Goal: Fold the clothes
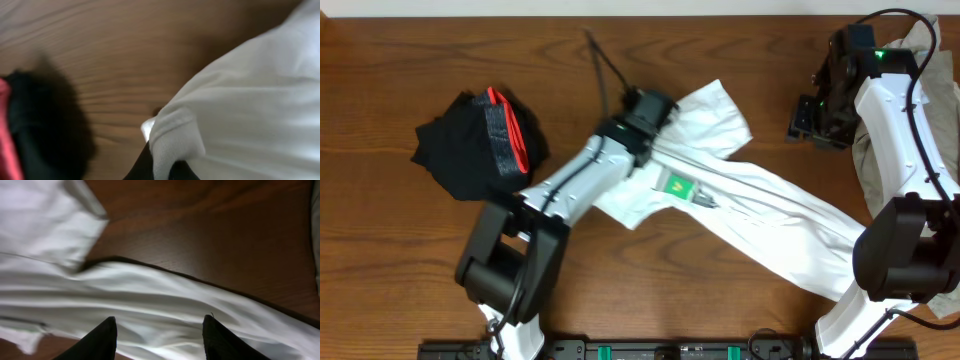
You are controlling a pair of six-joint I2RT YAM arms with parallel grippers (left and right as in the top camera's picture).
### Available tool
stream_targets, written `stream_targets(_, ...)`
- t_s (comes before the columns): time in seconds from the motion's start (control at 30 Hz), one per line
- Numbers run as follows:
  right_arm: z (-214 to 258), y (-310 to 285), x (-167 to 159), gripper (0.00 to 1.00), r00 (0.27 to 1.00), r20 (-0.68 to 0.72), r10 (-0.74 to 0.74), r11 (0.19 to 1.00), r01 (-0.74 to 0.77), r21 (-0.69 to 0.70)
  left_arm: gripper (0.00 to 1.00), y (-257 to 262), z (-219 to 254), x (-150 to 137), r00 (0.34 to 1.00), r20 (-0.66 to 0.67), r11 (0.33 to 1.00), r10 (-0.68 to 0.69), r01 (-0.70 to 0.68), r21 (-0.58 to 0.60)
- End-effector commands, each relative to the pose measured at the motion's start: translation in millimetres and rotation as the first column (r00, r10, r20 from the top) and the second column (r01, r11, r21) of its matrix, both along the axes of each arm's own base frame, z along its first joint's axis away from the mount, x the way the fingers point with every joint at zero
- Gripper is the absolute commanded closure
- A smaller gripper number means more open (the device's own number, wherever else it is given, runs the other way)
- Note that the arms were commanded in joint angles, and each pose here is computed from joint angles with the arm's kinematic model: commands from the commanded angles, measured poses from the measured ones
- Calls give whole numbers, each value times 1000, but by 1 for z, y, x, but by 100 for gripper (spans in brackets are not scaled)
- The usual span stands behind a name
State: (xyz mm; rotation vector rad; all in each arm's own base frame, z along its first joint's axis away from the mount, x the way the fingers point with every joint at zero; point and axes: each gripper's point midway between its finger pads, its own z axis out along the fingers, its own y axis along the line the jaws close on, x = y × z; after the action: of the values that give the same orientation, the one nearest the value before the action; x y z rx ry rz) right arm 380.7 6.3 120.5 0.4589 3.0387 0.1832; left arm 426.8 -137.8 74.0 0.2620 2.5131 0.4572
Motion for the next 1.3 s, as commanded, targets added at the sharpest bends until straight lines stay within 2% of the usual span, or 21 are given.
stream_targets(0.0, -8, -3, -13, 47, 999, -31, 28, 1000, -29, -10, 94, 57, 20, 19, 964, 108, 970, 241, -239, -33)
stream_targets(0.17, -43, -1, -27, 48, 996, -75, 39, 999, -39, 0, 93, 84, 5, 24, 954, 10, 940, 300, -294, -174)
stream_targets(0.27, -68, 7, -36, 51, 994, -80, 78, 996, -74, 49, 87, 92, 1, 22, 950, -23, 930, 311, -309, -200)
stream_targets(0.33, -81, 11, -41, 48, 992, -77, 105, 993, -99, 70, 83, 95, 0, 20, 948, -33, 929, 316, -316, -195)
stream_targets(0.5, -102, 11, -45, 41, 990, -58, 128, 990, -124, 67, 57, 95, -1, 17, 949, -46, 931, 312, -315, -186)
stream_targets(0.57, -106, 15, -44, 49, 991, -40, 132, 988, -128, 84, 52, 95, -2, 16, 948, -53, 931, 313, -317, -181)
stream_targets(0.67, -113, 20, -47, 73, 989, -36, 140, 986, -136, 94, 48, 96, -2, 13, 948, -62, 932, 312, -318, -175)
stream_targets(0.77, -119, 24, -54, 74, 987, -50, 153, 984, -148, 96, 47, 96, 5, 11, 948, -55, 931, 312, -317, -180)
stream_targets(0.9, -128, 28, -59, 89, 985, -49, 163, 983, -158, 95, 43, 96, 26, 12, 950, -14, 929, 312, -308, -206)
stream_targets(0.93, -131, 27, -58, 97, 986, -37, 162, 983, -158, 93, 43, 96, 33, 11, 951, -3, 928, 310, -304, -216)
stream_targets(0.97, -131, 26, -54, 99, 987, -24, 160, 984, -158, 84, 42, 95, 41, 11, 951, 9, 927, 308, -298, -228)
stream_targets(1.13, -111, 7, -14, 99, 987, 98, 131, 991, -133, 17, 39, 97, 81, -1, 949, 64, 923, 308, -281, -263)
stream_targets(1.27, -61, -12, 41, 99, 962, 257, 92, 996, -93, -9, 38, 94, 105, -15, 954, 75, 917, 290, -254, -306)
